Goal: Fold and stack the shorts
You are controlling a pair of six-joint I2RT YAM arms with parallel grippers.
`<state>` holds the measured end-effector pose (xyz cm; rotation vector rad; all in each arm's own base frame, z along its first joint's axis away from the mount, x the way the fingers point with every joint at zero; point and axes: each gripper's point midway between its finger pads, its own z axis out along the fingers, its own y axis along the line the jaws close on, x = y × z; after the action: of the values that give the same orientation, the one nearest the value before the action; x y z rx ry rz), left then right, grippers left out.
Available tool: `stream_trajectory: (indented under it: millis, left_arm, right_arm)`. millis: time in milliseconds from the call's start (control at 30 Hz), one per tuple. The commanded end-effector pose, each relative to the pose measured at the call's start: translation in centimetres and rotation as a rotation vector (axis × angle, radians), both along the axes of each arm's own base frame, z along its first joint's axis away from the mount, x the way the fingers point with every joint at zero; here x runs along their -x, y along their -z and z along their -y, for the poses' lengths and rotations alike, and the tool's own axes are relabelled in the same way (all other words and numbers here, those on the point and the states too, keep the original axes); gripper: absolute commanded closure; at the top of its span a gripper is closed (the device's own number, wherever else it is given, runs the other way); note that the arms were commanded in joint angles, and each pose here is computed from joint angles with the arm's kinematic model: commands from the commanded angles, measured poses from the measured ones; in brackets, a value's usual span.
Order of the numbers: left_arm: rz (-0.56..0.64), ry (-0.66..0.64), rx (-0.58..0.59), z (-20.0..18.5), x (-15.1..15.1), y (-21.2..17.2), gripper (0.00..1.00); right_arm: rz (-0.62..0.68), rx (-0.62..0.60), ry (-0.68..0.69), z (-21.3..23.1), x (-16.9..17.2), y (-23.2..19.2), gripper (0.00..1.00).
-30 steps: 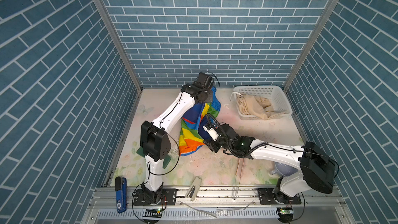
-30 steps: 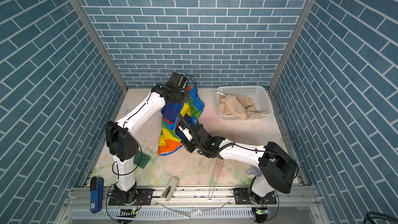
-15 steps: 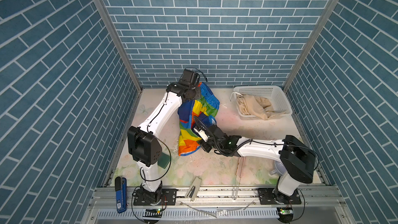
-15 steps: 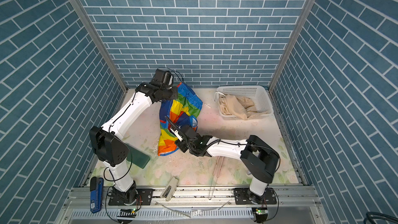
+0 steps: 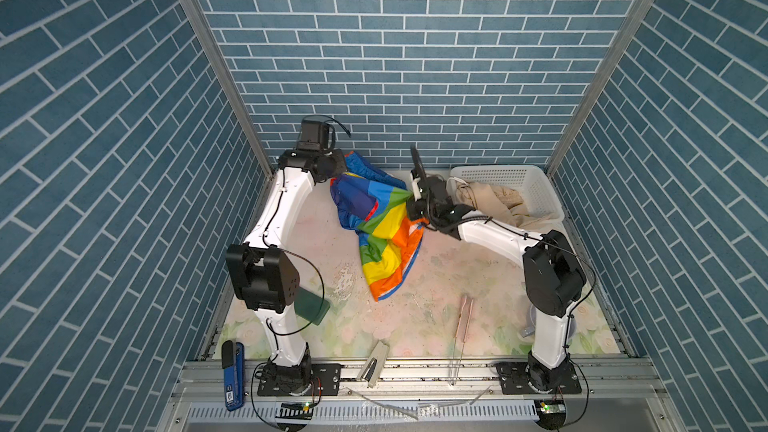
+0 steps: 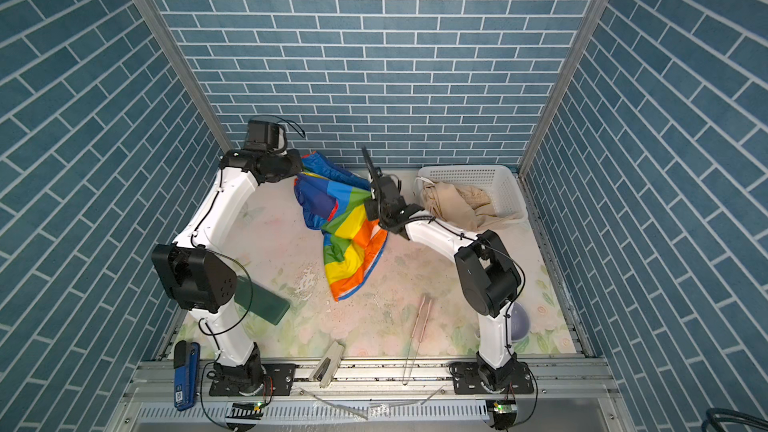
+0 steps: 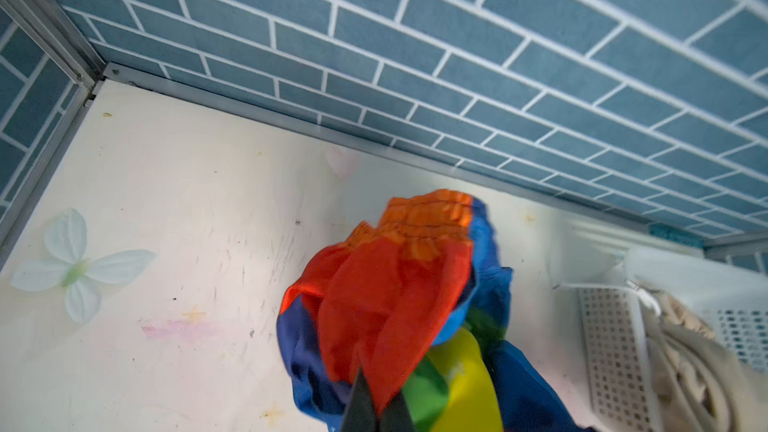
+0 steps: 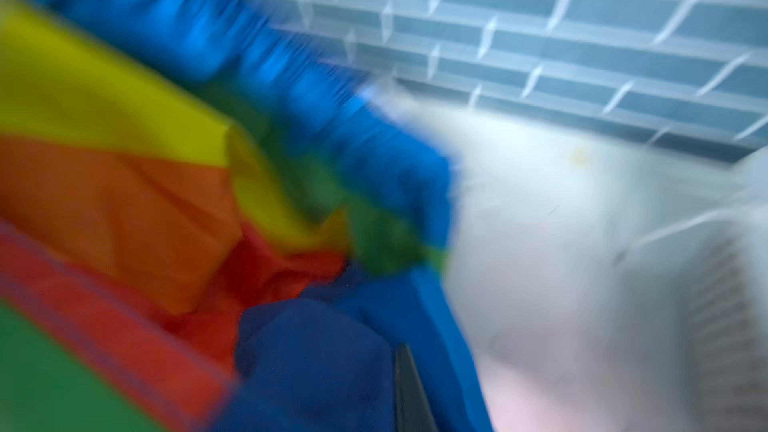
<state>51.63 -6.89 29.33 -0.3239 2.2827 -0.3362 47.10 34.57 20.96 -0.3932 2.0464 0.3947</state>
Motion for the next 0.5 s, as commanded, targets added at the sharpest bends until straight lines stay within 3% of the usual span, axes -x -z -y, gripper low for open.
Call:
stream_trajectory:
  millis: [0,133,267,467]
  left_arm:
    - [0.068,-0.038,0.011,-1.5,-0.7,-3.5,1.0]
    - [0.129,-0.047,0.014,-2.0,-1.1,-7.6,1.0]
    - [0.224,-0.044,0.043,-1.8,-0.9,-12.6,1.0]
    - [0.389,-0.055,0.053,-2.4,1.4,-19.2,1.0]
  right_arm:
    - [0.011,0.003,0.157,4.0,-4.3,-2.9,1.0]
    - [0.143,-0.026,0.201,5.9,-8.8,-10.8,1.0]
    - [0.331,-0.099,0.159,5.8,-10.5,-19.7,1.0]
    - [0.58,-0.201,0.11,6.6,-7.0,-30.9,1.0]
